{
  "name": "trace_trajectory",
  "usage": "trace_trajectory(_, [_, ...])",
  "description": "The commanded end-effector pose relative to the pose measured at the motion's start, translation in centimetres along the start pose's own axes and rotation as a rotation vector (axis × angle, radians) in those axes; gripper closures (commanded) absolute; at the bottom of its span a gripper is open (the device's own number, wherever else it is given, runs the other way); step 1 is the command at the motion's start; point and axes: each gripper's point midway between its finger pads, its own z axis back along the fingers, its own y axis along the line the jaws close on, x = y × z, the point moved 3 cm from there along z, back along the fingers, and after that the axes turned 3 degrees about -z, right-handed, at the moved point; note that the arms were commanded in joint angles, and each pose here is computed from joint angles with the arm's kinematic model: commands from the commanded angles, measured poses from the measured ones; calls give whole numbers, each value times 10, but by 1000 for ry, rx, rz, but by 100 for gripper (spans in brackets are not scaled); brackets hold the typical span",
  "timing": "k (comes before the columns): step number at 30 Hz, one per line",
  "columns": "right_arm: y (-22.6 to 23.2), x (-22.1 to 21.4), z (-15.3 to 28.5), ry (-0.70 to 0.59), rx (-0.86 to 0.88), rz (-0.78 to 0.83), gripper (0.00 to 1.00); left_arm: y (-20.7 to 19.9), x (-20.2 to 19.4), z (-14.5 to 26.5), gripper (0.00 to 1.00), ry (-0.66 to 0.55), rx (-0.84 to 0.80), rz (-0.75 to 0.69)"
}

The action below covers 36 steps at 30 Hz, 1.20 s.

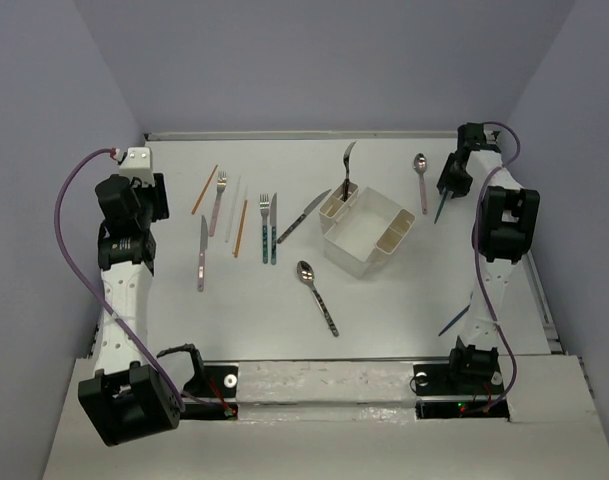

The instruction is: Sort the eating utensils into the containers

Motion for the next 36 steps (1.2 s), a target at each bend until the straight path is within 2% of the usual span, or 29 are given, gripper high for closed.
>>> trace_trajectory(1, [-4,-15,-13,49,-76,54,63,5,10,1,40,-53,9,37])
trace_trajectory(2, [-7,-21,-15,63,-90,48,75,5,9,1,40,-52,9,41])
trace_trajectory(4, [-9,-20,-11,52,-99,46,84,7,9,0,40,-48,14,48])
trace_trajectory(6, [-10,-16,-6,33,-106,48,97,9,11,1,40,-54,16,53])
trace_trajectory(7, [-10,-10,2,7,-104,46,100,10,11,1,40,-53,19,56])
trace_trajectory(9, [-12,0,13,-36,-115,44,100,11,14,2,40,-59,21,58])
trace_trajectory(13, [-6,39,61,-213,-67,12,100,13,14,3,40,-67,24,71])
trace_trajectory(14, [-2,56,96,-299,-21,-3,100,13,14,3,40,-70,24,74])
trace_trajectory(16, [8,81,134,-449,70,-10,100,14,15,4,41,-80,23,82])
trace_trajectory(17, [5,84,170,-525,105,-18,100,14,15,4,40,-82,24,85])
trace_trajectory(19, [9,101,216,-687,183,-23,100,14,18,4,41,-94,22,94])
trace_trajectory(21, [15,86,263,-784,335,19,100,16,20,5,41,-106,23,100])
trace_trajectory(22, [24,90,288,-883,432,38,100,17,21,6,41,-109,25,113])
trace_trajectory(23, [46,74,307,-901,593,134,100,17,21,6,41,-110,23,119])
trace_trajectory(25, [74,36,340,-982,758,263,100,22,22,7,41,-121,32,148])
trace_trajectory(26, [80,25,347,-1029,766,351,100,25,25,7,41,-135,36,156])
trace_trajectory(29, [96,-15,363,-1116,898,470,100,31,24,9,42,-140,42,187])
trace_trajectory(32, [98,-38,365,-1152,1000,472,100,32,26,12,43,-151,34,207])
trace_trajectory(36, [102,-51,361,-1118,1048,458,100,32,27,15,44,-160,28,226])
